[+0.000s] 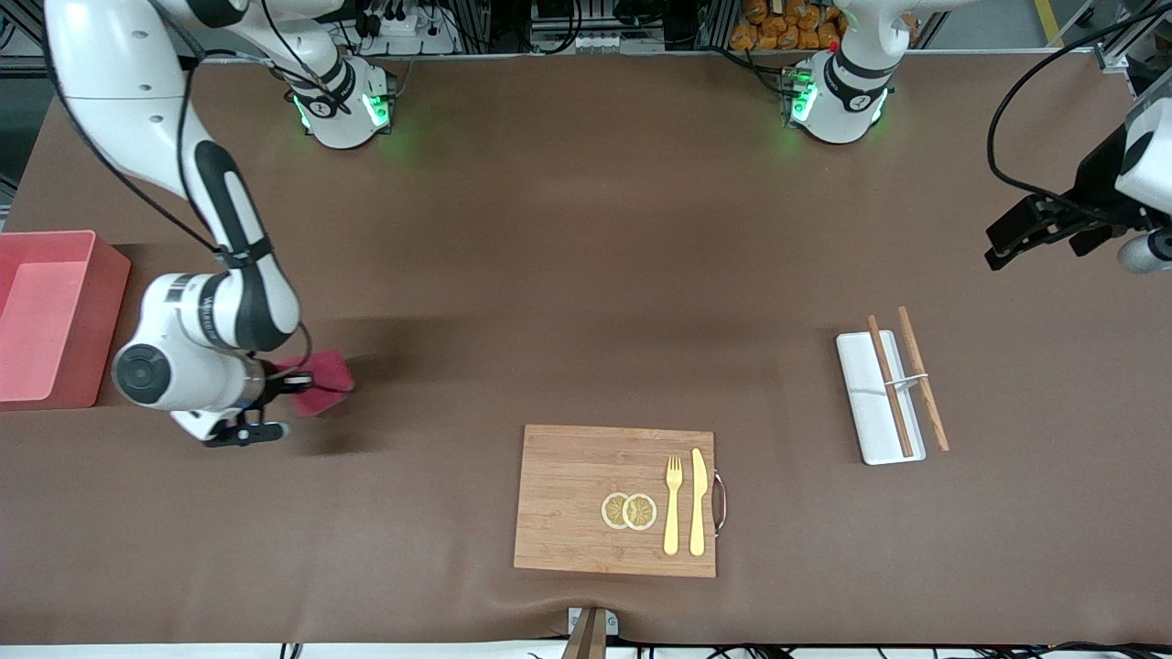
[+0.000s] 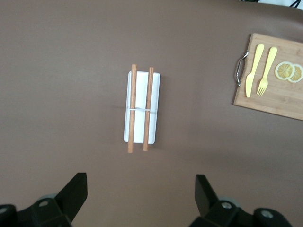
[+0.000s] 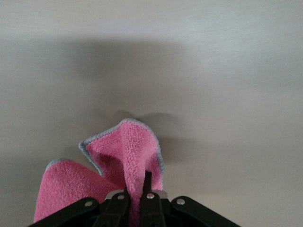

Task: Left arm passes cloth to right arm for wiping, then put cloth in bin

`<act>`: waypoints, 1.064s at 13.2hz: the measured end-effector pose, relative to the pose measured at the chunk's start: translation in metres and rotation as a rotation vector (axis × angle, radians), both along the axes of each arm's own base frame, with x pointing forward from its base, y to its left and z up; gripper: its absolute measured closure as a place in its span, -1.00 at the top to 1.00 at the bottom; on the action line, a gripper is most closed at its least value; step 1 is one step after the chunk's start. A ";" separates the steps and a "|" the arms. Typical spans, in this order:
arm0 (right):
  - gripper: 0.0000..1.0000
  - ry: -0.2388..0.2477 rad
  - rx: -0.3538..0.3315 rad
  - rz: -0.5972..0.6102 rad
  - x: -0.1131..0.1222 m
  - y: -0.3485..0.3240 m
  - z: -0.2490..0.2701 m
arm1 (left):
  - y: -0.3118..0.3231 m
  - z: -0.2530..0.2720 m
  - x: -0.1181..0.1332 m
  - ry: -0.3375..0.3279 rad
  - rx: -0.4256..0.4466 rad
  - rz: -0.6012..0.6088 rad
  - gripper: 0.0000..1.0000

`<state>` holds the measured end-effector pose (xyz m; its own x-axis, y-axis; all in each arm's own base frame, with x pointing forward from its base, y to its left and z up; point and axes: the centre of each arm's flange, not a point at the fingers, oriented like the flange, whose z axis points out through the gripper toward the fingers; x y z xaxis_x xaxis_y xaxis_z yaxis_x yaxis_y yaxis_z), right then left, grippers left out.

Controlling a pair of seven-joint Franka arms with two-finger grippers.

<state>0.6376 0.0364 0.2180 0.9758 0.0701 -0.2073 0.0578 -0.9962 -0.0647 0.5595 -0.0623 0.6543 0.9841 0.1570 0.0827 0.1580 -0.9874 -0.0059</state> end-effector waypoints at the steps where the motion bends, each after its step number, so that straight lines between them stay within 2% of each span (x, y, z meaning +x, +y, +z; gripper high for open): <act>1: -0.88 0.014 0.018 -0.044 -0.002 0.016 0.000 | 0.000 0.002 -0.002 0.000 0.001 -0.002 1.00; 5: -0.88 0.109 0.064 -0.241 -0.019 0.091 -0.001 | -0.003 0.005 -0.012 0.024 0.007 -0.009 1.00; 8: -0.88 0.102 0.063 -0.273 -0.018 0.127 0.027 | -0.005 0.005 -0.014 0.032 0.008 -0.012 1.00; 11: -0.88 0.085 0.115 -0.189 0.003 0.038 0.064 | -0.003 0.004 -0.014 0.042 0.009 -0.011 1.00; 12: -0.88 0.073 0.113 -0.157 0.007 -0.002 0.067 | -0.003 0.003 -0.014 0.044 0.009 -0.009 1.00; 14: -0.88 0.051 0.063 -0.070 0.008 -0.065 0.069 | -0.002 0.001 -0.014 0.047 0.009 -0.008 1.00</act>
<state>0.6460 -0.0283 0.2874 0.9670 0.0163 -0.2544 -0.0172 -0.9915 -0.1287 0.5455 -0.0641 0.6555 0.9881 0.1489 0.0375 0.1498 -0.9885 -0.0226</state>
